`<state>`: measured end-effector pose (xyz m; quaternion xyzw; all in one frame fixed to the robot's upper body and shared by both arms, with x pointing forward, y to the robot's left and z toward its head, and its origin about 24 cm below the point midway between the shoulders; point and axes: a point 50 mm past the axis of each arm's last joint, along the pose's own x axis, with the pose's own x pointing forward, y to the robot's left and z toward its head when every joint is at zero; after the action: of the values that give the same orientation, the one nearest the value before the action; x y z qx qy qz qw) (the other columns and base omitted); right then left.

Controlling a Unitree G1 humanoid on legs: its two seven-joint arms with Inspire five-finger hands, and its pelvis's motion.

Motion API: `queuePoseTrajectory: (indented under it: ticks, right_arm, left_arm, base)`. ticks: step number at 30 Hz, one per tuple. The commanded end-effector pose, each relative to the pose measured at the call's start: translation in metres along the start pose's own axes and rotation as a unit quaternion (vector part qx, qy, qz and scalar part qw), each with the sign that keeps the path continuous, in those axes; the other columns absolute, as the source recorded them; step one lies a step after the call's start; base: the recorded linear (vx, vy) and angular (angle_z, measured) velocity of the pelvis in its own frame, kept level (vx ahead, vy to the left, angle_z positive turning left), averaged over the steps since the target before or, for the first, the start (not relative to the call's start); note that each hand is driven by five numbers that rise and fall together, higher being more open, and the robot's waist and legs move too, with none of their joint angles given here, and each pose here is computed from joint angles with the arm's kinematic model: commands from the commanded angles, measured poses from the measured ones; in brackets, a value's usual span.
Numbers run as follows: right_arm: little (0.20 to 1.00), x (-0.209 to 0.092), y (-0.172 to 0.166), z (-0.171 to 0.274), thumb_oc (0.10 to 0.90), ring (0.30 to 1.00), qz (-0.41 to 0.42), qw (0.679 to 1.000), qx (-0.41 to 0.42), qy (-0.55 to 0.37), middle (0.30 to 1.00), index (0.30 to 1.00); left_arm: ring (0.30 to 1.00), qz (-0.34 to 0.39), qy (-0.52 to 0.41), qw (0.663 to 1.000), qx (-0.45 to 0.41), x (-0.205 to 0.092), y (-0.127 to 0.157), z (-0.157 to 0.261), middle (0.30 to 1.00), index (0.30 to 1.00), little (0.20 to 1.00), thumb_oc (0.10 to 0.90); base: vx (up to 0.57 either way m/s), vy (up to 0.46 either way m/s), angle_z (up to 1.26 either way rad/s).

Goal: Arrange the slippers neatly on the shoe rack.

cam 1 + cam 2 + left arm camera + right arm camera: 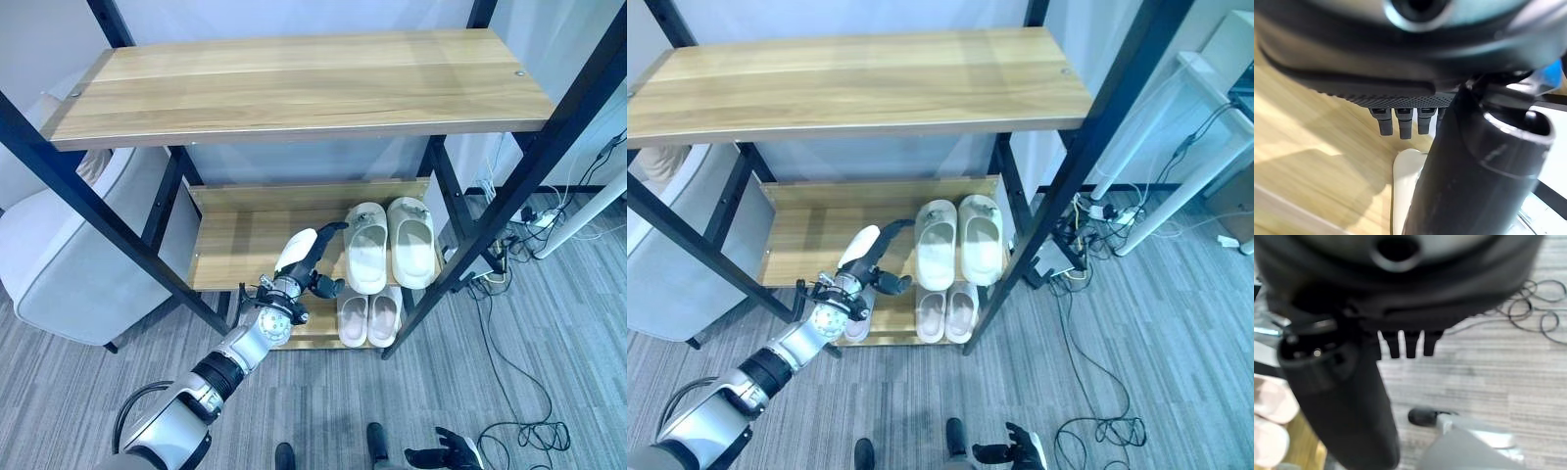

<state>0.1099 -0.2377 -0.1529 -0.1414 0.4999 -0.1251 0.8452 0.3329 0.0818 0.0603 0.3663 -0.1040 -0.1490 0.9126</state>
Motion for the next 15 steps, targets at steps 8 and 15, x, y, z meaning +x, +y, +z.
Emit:
queuePoseTrajectory:
  ticks: [8, 15]
  right_arm:
    - [0.9, -0.001, -0.011, -0.009, 0.8, 0.9, -0.019, 1.0, -0.004, 0.007, 0.9, 0.9]
    - [0.9, -0.001, -0.014, -0.009, 0.8, 0.9, -0.022, 1.0, -0.009, 0.007, 0.9, 0.9]
  left_arm:
    - [0.9, 0.031, -0.053, 0.998, -0.024, 0.03, 0.01, 0.036, 0.9, 0.9, 0.9, 0.8]
    - [0.9, 0.021, -0.039, 0.999, -0.018, 0.035, -0.002, 0.038, 0.9, 0.9, 0.9, 0.8]
  base:
    - [0.0, -0.003, -0.01]
    - [0.0, -0.007, -0.02]
